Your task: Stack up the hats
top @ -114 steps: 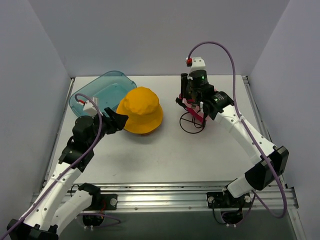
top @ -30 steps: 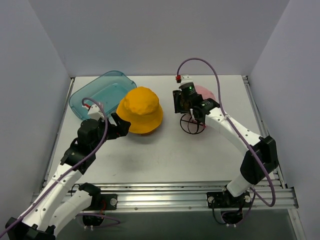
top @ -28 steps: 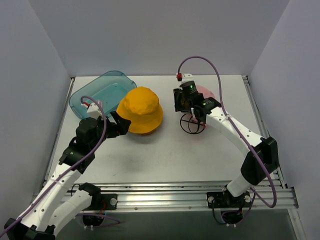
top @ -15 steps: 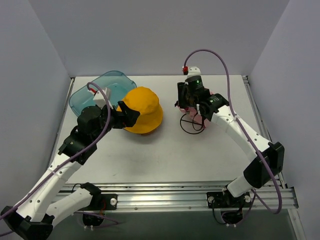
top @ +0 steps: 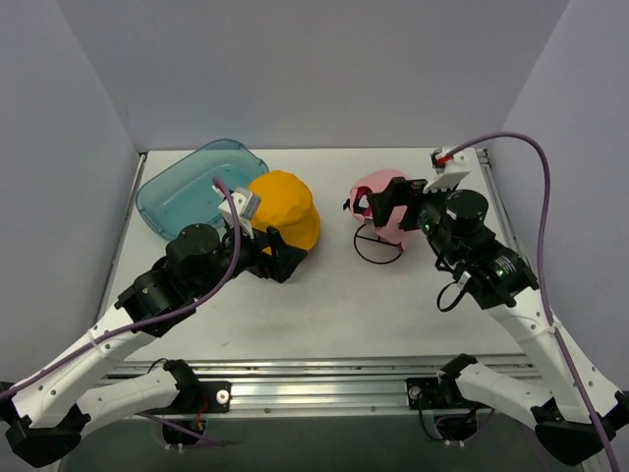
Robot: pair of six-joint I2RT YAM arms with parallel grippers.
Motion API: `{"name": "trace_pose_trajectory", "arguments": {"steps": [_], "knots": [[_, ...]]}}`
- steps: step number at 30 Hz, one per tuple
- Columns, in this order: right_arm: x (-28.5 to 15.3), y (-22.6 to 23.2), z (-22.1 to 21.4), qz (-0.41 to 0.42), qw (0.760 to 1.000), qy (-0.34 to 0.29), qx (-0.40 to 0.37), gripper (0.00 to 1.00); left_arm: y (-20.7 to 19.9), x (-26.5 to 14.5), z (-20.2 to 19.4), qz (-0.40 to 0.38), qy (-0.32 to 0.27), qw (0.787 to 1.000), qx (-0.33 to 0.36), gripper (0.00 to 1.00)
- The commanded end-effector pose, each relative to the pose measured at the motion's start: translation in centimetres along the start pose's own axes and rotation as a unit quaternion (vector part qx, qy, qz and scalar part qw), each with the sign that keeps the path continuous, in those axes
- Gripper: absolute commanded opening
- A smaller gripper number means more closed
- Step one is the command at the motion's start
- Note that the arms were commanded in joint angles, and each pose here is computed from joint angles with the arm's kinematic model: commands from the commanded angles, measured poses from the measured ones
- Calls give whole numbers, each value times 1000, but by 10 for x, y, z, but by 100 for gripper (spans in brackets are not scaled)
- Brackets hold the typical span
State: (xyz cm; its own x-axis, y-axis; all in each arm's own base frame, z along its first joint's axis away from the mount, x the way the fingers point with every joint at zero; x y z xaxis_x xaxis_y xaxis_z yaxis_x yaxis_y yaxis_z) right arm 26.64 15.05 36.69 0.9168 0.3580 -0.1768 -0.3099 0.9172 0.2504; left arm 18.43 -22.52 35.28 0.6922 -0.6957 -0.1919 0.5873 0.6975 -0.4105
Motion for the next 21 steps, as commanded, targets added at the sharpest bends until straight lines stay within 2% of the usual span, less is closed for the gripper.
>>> {"name": "trace_pose_trajectory", "arguments": {"steps": [1, 3, 7, 12, 16, 21], "knots": [[-13, 8, -3, 33, 999, -17, 30, 100, 1, -16, -5, -5, -10, 1000, 19, 94], [-21, 7, -5, 37, 998, -19, 41, 100, 2, -21, -12, -17, -6, 1000, 23, 94], [-40, 3, -11, 45, 997, -40, 55, 100, -9, -48, -6, -67, -36, 997, 18, 94], [-57, -7, -2, 31, 995, -80, 46, 100, -8, -69, -1, -74, -62, 995, 14, 94], [-67, -4, 4, 45, 993, -96, 50, 100, -3, -71, 3, -55, -71, 996, 16, 94], [-62, -8, -3, 32, 995, -85, 43, 100, -10, -66, 6, -71, -63, 995, 17, 94]]}}
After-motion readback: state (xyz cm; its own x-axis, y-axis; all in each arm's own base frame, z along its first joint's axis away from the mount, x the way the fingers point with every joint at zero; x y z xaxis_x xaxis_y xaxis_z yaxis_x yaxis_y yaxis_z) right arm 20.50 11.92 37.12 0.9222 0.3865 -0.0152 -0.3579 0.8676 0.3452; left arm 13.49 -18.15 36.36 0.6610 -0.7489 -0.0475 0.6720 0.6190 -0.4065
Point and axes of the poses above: each gripper's point midway between its finger pads, its own x axis out along the fingers, its own y axis along the line the jaws close on, z = x × y, the point moved 4 cm from there along -x, back along the fingers, and after that the axes turned 1 degree about -x, right-handed, at the moved point
